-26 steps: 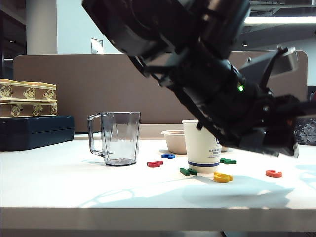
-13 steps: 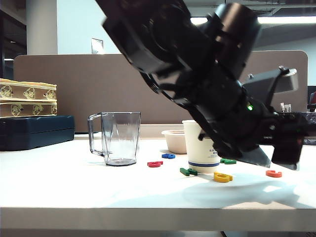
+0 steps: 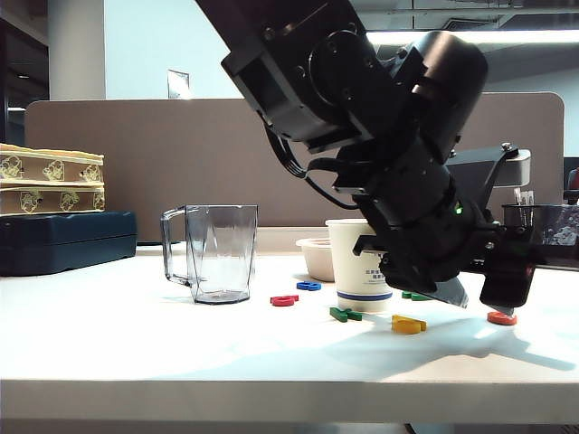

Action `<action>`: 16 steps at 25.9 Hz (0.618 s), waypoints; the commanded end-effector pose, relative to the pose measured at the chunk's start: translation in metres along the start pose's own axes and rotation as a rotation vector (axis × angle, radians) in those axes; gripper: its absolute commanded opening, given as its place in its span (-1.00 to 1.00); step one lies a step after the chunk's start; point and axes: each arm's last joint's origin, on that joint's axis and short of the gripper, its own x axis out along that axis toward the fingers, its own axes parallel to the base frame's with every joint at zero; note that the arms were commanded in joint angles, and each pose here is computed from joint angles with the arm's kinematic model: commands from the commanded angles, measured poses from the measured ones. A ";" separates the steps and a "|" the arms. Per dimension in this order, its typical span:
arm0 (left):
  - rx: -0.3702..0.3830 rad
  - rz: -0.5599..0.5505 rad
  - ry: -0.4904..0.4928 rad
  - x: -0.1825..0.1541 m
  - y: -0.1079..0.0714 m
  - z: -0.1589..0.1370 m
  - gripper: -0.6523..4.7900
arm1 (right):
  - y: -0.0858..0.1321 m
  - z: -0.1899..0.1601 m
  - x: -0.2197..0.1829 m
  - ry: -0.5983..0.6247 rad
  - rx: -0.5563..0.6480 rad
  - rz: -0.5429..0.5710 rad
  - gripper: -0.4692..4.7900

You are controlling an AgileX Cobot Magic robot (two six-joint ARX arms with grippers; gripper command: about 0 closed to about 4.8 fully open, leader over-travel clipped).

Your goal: Pick up the letter "c" and put it in the paper cup.

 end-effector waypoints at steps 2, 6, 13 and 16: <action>-0.013 -0.006 -0.017 0.001 0.002 0.002 0.02 | -0.001 0.002 -0.002 -0.018 -0.001 -0.009 -0.01; -0.035 -0.044 -0.014 0.001 0.001 0.002 0.02 | 0.000 0.003 -0.002 -0.018 -0.002 -0.008 -0.02; -0.055 -0.084 0.014 0.008 -0.001 -0.007 0.03 | 0.000 0.002 -0.002 -0.016 -0.003 -0.007 -0.01; -0.055 -0.082 0.016 0.008 -0.001 -0.007 0.03 | 0.000 0.002 -0.002 -0.014 -0.007 -0.019 -0.02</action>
